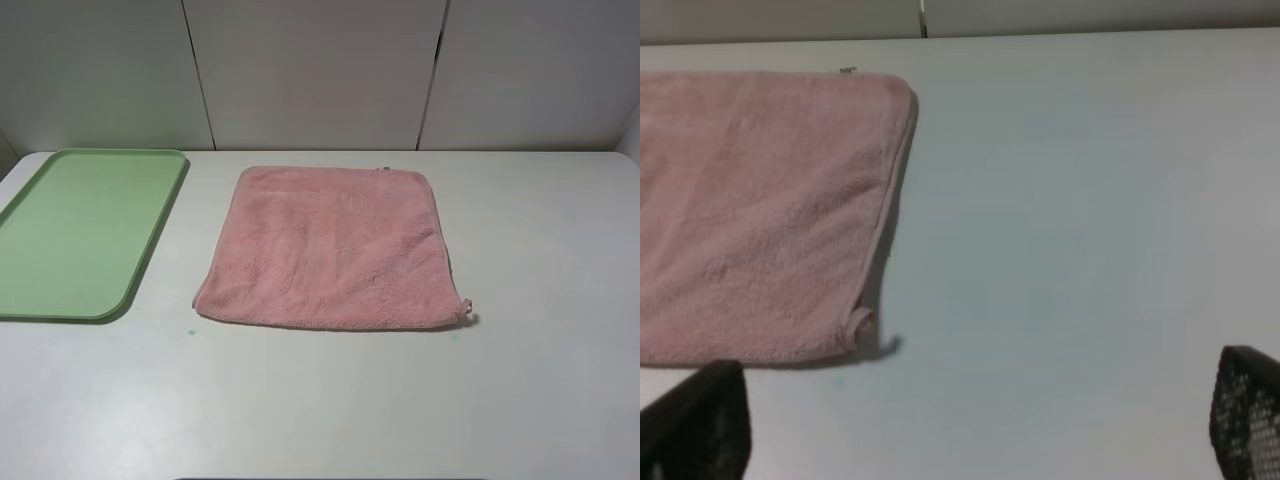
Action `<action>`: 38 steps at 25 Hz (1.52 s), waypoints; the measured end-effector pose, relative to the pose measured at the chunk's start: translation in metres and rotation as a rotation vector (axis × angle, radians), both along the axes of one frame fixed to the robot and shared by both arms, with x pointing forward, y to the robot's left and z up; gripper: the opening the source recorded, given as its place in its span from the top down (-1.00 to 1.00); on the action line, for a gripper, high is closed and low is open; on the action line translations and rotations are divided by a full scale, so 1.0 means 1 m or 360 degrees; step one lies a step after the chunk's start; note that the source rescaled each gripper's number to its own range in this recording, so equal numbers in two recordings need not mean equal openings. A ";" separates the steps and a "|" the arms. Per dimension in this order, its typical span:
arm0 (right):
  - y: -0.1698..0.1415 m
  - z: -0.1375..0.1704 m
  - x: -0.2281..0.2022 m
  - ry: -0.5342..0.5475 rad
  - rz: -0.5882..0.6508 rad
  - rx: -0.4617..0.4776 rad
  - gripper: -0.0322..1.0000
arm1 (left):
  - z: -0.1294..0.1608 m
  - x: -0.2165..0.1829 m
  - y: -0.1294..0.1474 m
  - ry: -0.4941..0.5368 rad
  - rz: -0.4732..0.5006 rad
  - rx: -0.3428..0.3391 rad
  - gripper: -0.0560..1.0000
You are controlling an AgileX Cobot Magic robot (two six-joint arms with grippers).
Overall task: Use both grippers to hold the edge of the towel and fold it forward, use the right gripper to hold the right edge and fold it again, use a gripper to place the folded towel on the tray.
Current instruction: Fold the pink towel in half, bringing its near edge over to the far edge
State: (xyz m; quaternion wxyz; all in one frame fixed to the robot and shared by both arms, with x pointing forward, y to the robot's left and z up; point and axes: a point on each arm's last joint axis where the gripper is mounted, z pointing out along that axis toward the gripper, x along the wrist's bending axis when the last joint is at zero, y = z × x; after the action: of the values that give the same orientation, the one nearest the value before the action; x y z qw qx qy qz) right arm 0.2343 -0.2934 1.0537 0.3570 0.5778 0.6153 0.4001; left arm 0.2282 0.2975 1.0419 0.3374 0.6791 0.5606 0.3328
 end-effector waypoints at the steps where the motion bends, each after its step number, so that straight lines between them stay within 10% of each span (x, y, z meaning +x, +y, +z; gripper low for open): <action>1: 0.000 0.000 0.000 0.0000 0.0000 0.0000 -1.00 | 0.000 0.000 0.000 0.0000 0.0000 0.0000 -1.00; 38: 0.000 0.000 0.000 0.0000 0.0000 0.0000 -1.00 | 0.000 0.000 0.000 0.0000 0.0000 0.0000 -1.00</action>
State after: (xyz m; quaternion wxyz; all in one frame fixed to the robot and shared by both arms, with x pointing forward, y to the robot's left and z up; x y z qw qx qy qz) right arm 0.2343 -0.2934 1.0537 0.3570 0.5778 0.6153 0.4001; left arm 0.2282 0.2975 1.0419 0.3374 0.6791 0.5606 0.3328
